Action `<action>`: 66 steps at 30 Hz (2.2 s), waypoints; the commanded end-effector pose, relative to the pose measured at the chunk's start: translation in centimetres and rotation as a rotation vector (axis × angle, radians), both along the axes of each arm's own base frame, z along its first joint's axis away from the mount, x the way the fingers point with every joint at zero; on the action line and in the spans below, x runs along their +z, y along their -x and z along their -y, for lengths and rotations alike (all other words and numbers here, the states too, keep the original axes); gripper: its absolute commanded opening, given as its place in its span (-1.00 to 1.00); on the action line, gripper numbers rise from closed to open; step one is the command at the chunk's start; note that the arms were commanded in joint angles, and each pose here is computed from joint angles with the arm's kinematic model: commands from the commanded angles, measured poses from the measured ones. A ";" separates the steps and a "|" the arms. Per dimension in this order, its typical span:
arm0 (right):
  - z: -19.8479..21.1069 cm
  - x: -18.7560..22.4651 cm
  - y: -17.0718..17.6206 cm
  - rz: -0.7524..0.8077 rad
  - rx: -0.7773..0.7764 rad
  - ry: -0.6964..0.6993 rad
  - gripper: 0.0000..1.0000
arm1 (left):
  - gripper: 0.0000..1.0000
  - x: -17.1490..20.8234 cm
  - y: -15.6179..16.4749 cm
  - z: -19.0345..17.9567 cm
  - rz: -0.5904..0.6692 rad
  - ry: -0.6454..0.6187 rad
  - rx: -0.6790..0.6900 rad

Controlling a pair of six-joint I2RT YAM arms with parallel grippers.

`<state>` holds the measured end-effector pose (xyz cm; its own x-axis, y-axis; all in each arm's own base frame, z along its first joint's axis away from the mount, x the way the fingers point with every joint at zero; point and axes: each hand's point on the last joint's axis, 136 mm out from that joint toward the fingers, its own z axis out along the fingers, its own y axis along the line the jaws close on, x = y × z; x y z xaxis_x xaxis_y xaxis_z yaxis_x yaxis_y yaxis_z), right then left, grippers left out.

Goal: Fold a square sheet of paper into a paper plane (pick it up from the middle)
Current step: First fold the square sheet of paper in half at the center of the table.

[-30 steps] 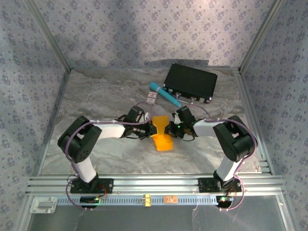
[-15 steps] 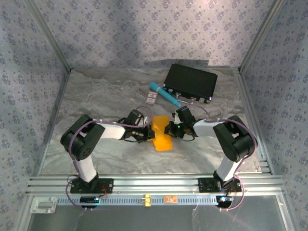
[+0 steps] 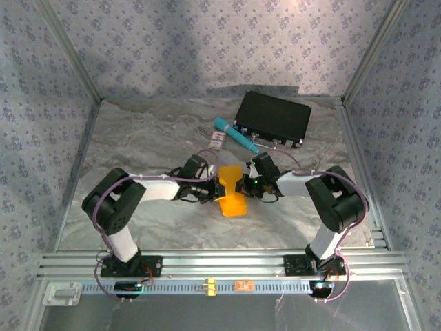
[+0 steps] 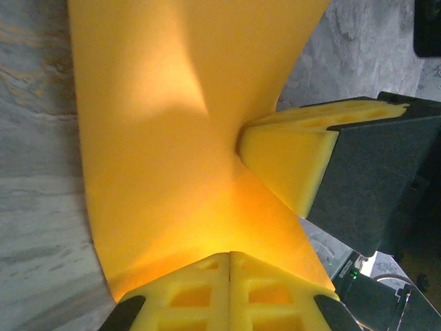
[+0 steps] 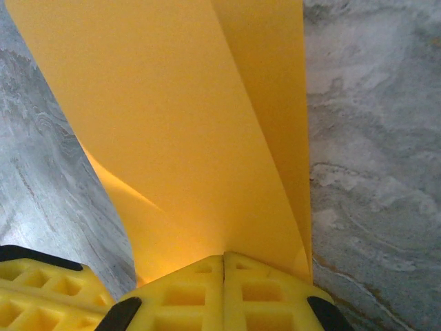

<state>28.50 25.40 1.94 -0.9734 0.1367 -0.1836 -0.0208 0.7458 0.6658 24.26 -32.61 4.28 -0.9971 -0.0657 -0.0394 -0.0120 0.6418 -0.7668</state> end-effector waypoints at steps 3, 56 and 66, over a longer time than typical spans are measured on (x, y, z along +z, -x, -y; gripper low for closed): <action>2.6 -3.5 2.5 -0.114 -0.039 0.134 -1.00 | -1.00 -1.7 0.6 -0.1 -0.039 -0.022 -0.009; 3.0 -3.7 2.6 -0.116 -0.055 0.143 -1.00 | -1.00 0.6 2.7 -0.5 0.036 -0.028 -0.028; 3.1 -3.8 2.8 -0.119 -0.053 0.140 -1.00 | -1.00 -1.1 3.7 0.1 -0.019 -0.024 -0.055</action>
<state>28.41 25.24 1.92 -0.9708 0.1452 -0.1910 -0.0197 0.7451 0.6667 21.22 -32.31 3.84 -0.9982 -0.0294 -0.0522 0.0196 0.6621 -0.7491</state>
